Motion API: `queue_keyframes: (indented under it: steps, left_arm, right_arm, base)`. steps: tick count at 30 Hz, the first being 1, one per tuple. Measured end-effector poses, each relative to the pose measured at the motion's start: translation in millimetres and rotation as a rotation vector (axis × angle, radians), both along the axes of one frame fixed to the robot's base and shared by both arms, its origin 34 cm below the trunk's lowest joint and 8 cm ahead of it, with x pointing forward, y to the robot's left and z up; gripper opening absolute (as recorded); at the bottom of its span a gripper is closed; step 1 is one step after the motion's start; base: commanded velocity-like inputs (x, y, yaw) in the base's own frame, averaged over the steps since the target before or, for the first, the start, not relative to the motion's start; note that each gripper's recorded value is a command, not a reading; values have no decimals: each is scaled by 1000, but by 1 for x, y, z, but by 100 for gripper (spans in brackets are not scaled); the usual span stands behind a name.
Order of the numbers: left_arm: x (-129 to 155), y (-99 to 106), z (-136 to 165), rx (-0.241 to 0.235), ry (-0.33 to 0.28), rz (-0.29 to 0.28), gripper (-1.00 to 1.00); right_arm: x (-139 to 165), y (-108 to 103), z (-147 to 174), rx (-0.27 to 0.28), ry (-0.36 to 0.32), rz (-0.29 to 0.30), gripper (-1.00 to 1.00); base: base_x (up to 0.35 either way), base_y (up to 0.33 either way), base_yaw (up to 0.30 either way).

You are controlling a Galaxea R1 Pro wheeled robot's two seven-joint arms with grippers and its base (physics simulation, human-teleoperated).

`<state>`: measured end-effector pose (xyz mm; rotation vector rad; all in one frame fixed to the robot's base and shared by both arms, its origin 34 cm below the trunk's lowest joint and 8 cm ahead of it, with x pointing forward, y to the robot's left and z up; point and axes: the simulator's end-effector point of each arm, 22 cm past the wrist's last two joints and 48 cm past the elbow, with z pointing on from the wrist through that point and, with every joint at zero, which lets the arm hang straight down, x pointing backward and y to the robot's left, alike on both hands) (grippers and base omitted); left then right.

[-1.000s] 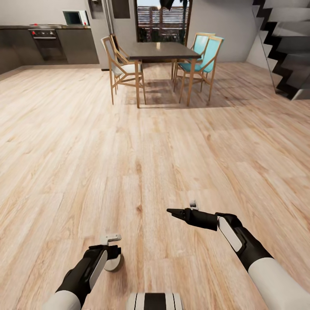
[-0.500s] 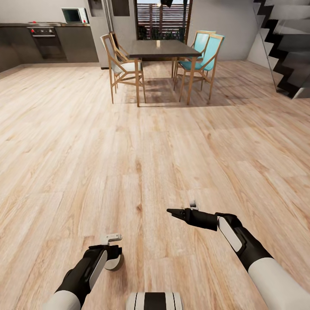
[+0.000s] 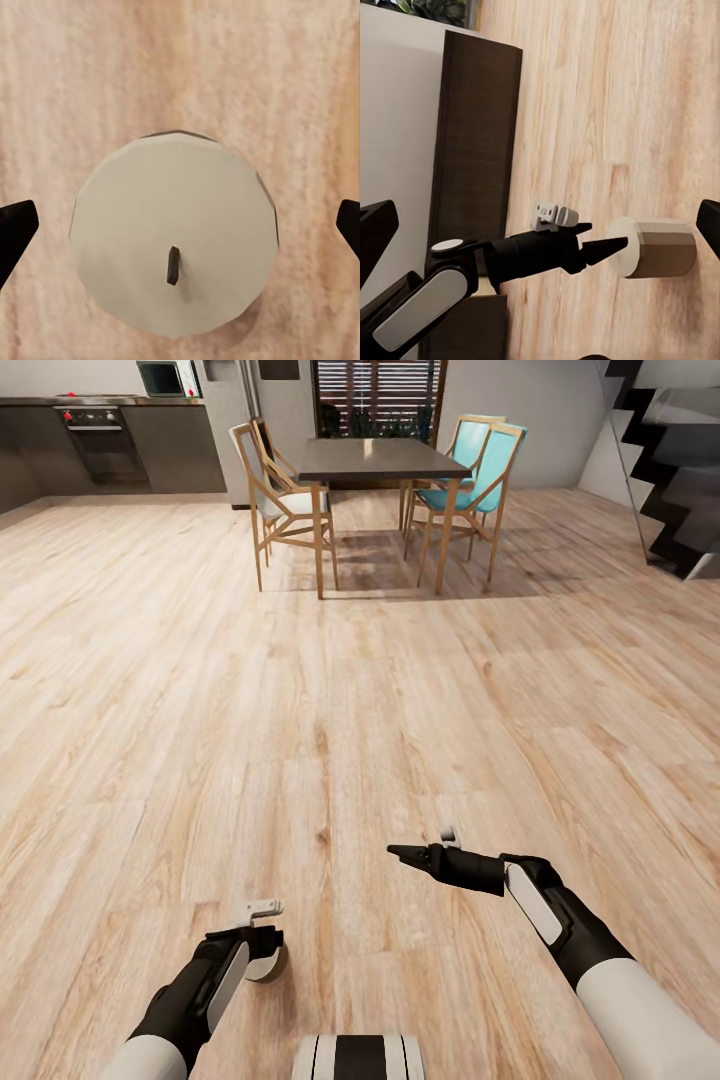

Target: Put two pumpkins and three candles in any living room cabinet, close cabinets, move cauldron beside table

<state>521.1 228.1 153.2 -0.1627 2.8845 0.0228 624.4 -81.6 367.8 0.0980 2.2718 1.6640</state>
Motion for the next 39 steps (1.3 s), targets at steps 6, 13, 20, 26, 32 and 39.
queue_keyframes:
  steps: [6,13,20,26,32,39]
  left_arm:
    - [0,0,0,0,-2,1,100]
    - [0,0,0,-1,-2,2,100]
    - [0,1,0,0,-2,2,100]
    - [0,0,0,0,-1,2,100]
    - [0,1,0,0,-1,3,100]
    - [0,0,0,0,-1,2,100]
  right_arm:
    - [0,0,-1,-1,2,-1,100]
    - [0,0,-1,-1,1,-1,100]
    - [0,0,-1,-1,2,-1,100]
    - [0,0,-1,-2,2,-2,100]
    - [0,0,-1,-2,2,-2,100]
    - [0,0,-1,-2,3,-2,100]
  base:
    - [0,0,0]
    - [27,0,0]
    - [39,8,0]
    - [18,6,0]
    - [2,101,0]
    - [0,64,0]
